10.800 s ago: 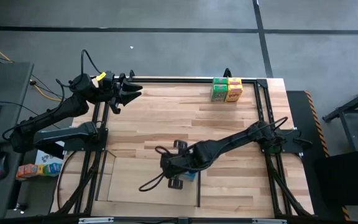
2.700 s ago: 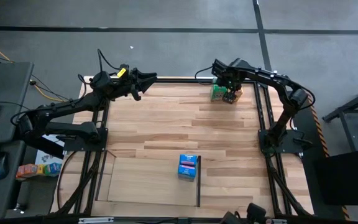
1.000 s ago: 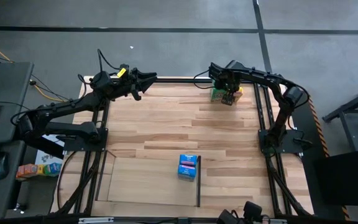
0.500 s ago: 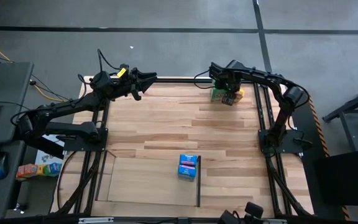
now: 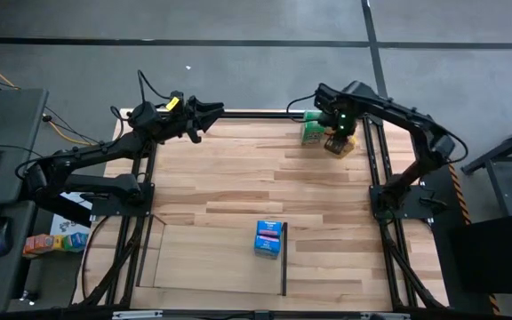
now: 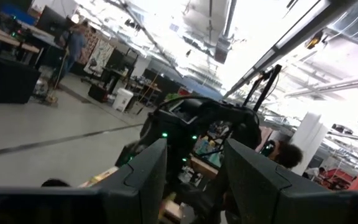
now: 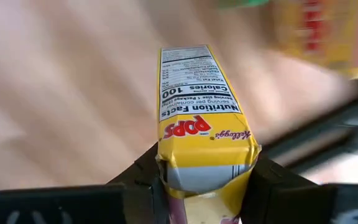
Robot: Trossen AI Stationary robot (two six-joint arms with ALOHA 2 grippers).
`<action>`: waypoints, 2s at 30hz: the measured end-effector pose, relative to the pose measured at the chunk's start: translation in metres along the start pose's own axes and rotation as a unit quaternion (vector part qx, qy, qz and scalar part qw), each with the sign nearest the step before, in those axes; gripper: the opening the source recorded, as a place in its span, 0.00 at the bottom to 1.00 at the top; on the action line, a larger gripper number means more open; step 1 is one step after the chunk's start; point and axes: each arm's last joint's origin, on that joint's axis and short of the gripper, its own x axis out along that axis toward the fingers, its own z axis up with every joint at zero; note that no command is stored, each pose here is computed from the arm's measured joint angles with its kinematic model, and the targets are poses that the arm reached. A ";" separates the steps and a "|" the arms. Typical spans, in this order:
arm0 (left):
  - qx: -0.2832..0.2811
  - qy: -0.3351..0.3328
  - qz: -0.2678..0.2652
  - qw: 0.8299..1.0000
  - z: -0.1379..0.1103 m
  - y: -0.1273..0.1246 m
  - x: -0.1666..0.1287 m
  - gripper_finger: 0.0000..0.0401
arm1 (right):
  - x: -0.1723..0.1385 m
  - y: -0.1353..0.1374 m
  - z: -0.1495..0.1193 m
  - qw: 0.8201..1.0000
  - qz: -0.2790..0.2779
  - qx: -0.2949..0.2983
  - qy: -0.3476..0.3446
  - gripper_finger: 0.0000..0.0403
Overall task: Stack cereal on shelf
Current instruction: Put the bottom yellow cereal box on the shelf
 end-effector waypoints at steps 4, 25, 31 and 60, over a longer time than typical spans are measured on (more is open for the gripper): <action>0.003 -0.013 -0.008 1.000 0.003 -0.002 0.000 0.39 | -0.021 0.015 -0.017 0.993 0.106 0.006 -0.055 0.29; 0.041 -0.002 -0.134 0.990 0.059 -0.043 0.002 0.39 | -0.082 0.171 -0.003 0.871 0.292 -0.033 -0.394 0.29; 0.162 0.182 -0.083 0.966 0.086 -0.064 -0.007 0.41 | -0.079 0.189 0.000 0.866 0.272 0.012 -0.419 0.29; 0.075 0.585 -0.095 0.802 -0.023 -0.047 0.035 0.77 | -0.021 0.248 0.052 0.863 0.250 -0.022 -0.438 0.29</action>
